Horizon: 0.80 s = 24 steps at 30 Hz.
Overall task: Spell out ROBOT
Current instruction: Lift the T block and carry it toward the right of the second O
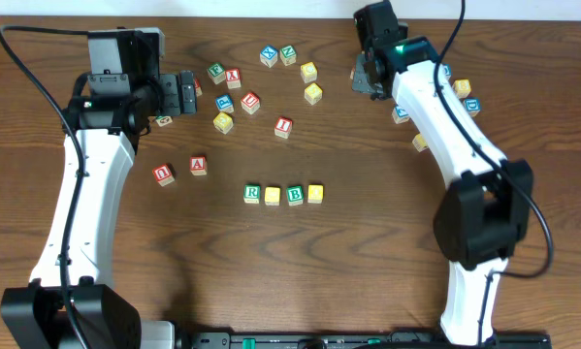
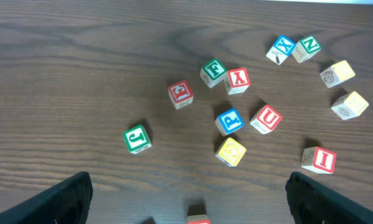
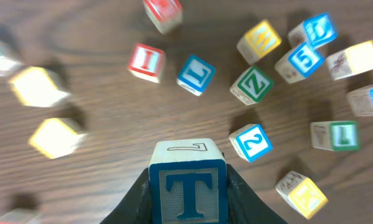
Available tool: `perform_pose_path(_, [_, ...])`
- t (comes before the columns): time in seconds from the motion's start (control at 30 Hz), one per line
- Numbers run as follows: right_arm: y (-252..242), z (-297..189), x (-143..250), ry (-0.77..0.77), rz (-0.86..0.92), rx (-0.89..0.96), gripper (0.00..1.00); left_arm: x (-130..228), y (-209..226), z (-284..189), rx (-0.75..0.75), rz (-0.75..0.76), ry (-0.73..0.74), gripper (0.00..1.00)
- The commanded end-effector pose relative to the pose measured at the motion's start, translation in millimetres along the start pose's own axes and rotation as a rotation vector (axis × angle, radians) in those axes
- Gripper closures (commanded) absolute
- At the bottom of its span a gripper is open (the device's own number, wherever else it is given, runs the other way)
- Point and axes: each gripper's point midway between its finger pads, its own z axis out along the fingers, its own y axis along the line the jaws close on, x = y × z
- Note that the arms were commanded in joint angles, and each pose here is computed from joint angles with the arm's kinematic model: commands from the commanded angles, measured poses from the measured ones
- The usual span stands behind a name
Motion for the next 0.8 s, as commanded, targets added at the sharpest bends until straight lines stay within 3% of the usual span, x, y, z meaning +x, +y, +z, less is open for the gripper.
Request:
perform_pose_path(0.0, [8, -44, -16, -0.086, -0.018, -0.017, 0.78, -8, -3, -9, 0.012, 0.007, -0.028, 0.02])
perform_pose_path(0.77, [65, -103, 76, -0.006, -0.184, 0.056, 0.82, -8, -3, -9, 0.012, 0.007, -0.028, 0.02])
